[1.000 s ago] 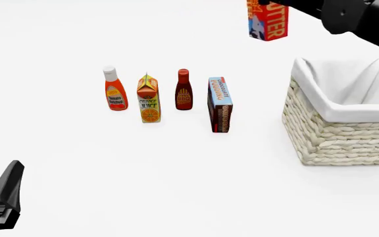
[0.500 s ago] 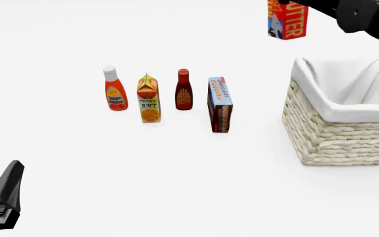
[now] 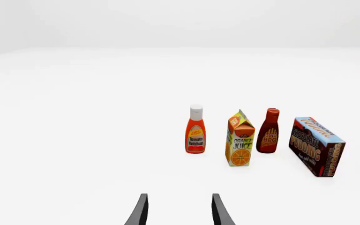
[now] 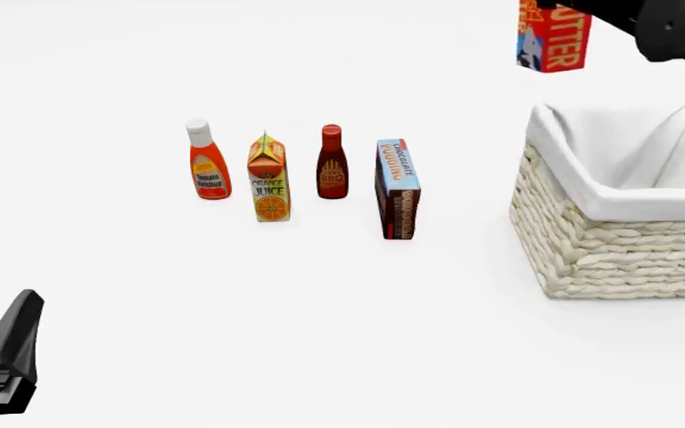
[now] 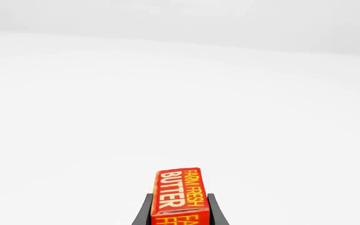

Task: Pick the butter and place it in the basket.

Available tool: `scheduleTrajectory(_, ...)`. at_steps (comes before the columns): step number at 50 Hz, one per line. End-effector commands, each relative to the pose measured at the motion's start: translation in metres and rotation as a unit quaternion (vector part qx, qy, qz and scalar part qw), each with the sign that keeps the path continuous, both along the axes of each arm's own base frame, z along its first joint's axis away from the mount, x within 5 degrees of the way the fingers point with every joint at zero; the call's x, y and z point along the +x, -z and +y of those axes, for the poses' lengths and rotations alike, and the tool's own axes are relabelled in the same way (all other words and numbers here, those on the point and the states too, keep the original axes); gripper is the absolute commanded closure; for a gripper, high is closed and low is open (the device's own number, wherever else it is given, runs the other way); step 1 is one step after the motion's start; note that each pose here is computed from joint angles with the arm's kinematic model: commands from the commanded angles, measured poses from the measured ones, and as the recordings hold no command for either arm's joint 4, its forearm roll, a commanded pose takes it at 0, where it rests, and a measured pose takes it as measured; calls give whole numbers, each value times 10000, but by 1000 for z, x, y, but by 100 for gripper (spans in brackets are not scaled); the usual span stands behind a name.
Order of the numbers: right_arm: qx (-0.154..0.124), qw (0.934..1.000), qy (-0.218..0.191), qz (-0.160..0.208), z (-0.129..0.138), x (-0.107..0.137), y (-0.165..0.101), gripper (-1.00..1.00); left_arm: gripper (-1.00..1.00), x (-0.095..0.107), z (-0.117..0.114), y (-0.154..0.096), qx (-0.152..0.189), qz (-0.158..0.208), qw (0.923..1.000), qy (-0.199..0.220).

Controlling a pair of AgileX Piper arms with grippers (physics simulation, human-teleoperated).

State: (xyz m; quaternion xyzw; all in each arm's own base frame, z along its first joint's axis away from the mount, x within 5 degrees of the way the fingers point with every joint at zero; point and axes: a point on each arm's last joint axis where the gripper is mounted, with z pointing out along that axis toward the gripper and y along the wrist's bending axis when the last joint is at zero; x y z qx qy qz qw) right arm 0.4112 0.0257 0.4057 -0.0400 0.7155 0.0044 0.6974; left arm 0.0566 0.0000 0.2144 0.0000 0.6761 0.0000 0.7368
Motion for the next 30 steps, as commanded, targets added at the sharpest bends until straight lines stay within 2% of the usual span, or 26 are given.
scheduleTrajectory(1, 110, 9995, 225, -166, -19, 2, -7, 100, -100, 0, 0, 0, 0, 0, 10000, 0)
scheduleTrajectory(11, 215, 9988, 409, -142, -34, 10, 6, 100, -100, 0, 0, 0, 0, 0, 10000, 0)
scheduleTrajectory(17, 215, 9988, 409, -142, -34, 10, 6, 100, -100, 0, 0, 0, 0, 0, 10000, 0)
scheduleTrajectory(18, 268, 9982, 516, -116, -43, 14, 12, 100, -100, 0, 0, 0, 0, 0, 10000, 0)
scheduleTrajectory(30, 393, 9963, 755, -129, -63, 17, 17, 100, -100, 0, 0, 0, 0, 0, 10000, 0)
